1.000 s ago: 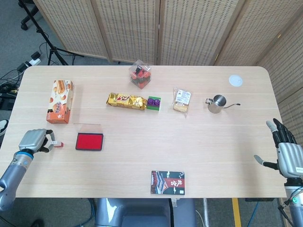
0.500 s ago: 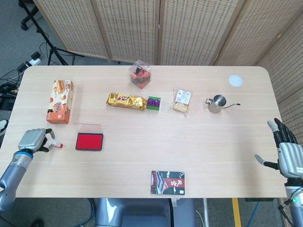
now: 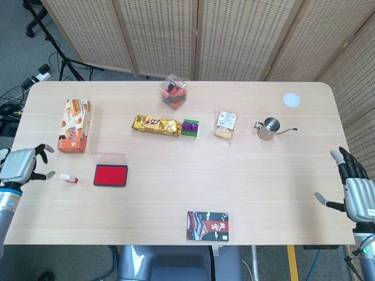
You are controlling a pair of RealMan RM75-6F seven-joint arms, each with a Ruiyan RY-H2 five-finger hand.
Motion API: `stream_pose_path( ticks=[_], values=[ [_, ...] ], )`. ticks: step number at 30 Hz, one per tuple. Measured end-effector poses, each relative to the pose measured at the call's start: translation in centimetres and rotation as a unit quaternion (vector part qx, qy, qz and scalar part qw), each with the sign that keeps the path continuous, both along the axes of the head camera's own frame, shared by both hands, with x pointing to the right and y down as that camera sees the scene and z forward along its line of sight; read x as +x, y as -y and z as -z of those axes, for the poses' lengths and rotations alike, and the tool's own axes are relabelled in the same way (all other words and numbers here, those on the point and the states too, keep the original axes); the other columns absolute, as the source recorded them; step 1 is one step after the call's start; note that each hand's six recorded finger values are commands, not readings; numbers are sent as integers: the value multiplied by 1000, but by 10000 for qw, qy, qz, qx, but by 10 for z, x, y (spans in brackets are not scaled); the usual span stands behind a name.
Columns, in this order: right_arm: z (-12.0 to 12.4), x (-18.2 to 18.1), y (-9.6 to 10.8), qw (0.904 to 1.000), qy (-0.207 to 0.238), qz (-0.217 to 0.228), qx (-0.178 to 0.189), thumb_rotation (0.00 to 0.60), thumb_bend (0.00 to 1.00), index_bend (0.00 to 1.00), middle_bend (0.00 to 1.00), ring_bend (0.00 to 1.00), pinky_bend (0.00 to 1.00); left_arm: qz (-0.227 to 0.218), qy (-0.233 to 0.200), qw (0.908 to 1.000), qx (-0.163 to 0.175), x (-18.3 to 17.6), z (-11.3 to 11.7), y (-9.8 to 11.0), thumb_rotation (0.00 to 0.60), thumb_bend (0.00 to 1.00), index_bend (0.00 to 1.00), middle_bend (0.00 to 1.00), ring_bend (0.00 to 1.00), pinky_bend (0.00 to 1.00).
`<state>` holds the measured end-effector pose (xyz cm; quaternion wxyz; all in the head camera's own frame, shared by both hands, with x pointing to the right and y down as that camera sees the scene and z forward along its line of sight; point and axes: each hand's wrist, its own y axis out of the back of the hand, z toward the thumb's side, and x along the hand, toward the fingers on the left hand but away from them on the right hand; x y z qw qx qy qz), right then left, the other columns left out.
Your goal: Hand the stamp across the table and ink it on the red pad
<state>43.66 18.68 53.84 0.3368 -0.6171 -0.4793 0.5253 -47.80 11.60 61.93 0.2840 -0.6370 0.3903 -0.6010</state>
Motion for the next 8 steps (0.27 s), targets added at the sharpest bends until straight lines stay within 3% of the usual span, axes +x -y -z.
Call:
stream_pose_path(
  ticks=[1,3,5,8],
  values=[
    [0,-1,0,10000,-2,10,12,600,0,0,0,0,57,-9,-121,9995,305,1,10,2,600,0,100,0,42,198],
    [0,-1,-1,10000,-24,28,29,600,0,0,0,0,14,-35,-322,9967,739,3,26,2,600,0,31,0,0,62],
    [0,-2,-1,10000,-62,38,61,600,0,0,0,0,0,-72,-528,9922,1124,5,40,-4,600,0,1,0,0,3],
    [1,-1,0,9998,-127,37,156,600,0,0,0,0,0,-108,-641,9893,1303,10,48,-17,600,0,0,0,0,0]
  ],
)
